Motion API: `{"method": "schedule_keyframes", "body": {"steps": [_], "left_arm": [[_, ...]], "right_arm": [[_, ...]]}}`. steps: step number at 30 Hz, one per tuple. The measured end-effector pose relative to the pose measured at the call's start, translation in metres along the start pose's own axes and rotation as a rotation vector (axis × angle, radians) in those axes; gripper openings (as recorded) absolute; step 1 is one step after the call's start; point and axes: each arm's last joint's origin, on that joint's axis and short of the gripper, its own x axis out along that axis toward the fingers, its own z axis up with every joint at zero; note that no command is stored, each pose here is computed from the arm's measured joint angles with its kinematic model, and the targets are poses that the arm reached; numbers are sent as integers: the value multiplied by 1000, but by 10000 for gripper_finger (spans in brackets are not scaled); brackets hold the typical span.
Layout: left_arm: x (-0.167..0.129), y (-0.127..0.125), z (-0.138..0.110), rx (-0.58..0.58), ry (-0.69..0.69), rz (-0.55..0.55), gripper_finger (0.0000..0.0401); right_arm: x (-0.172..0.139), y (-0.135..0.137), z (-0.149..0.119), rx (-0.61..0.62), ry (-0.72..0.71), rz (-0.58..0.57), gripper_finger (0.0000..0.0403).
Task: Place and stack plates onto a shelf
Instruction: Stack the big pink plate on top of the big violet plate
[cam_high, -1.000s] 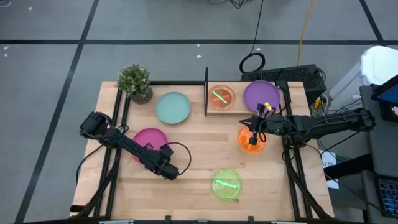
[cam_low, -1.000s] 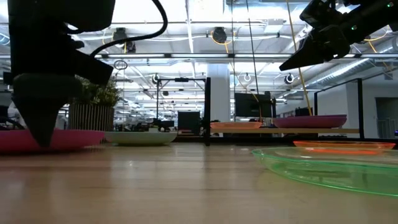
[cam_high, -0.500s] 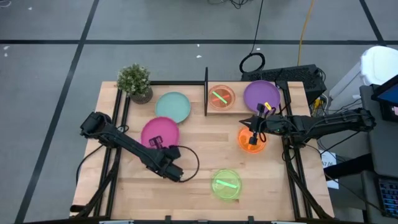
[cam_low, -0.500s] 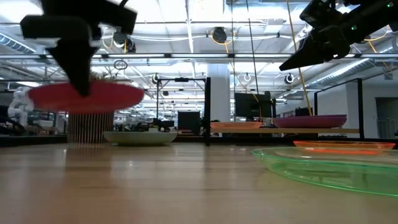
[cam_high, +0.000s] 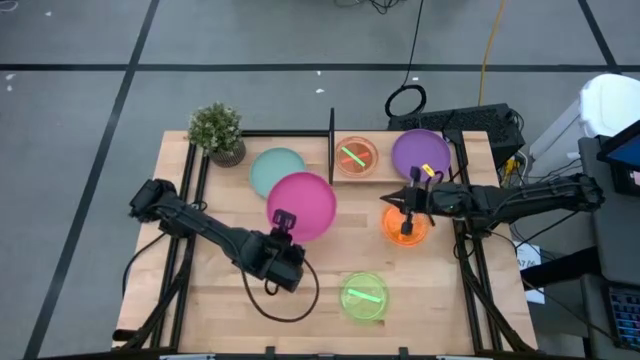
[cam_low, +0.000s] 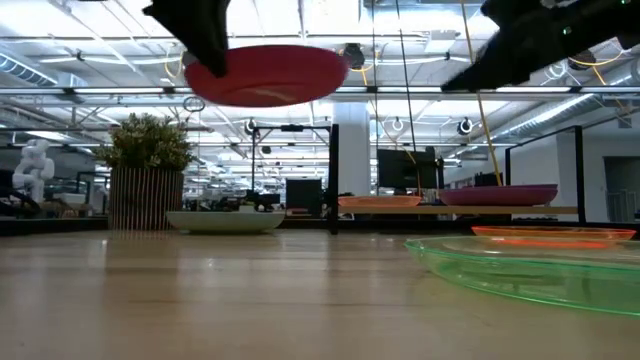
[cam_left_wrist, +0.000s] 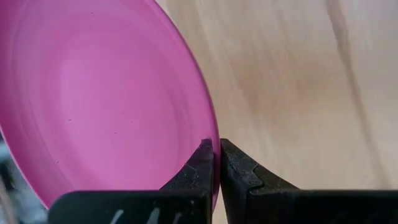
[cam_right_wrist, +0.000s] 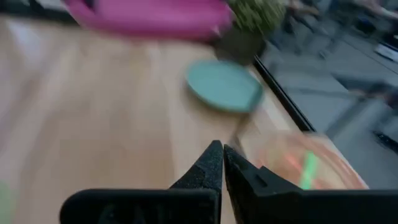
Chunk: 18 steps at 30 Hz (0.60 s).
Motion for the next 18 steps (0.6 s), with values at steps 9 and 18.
{"method": "schedule_keyframes", "body": {"steps": [9, 18], "left_arm": [[11, 23, 15, 309, -111, 31, 10], [21, 40, 16, 513, -120, 39, 10]], "right_arm": [[11, 15, 1, -174, -24, 93, 0], [16, 35, 2, -512, -73, 159, 17]]}}
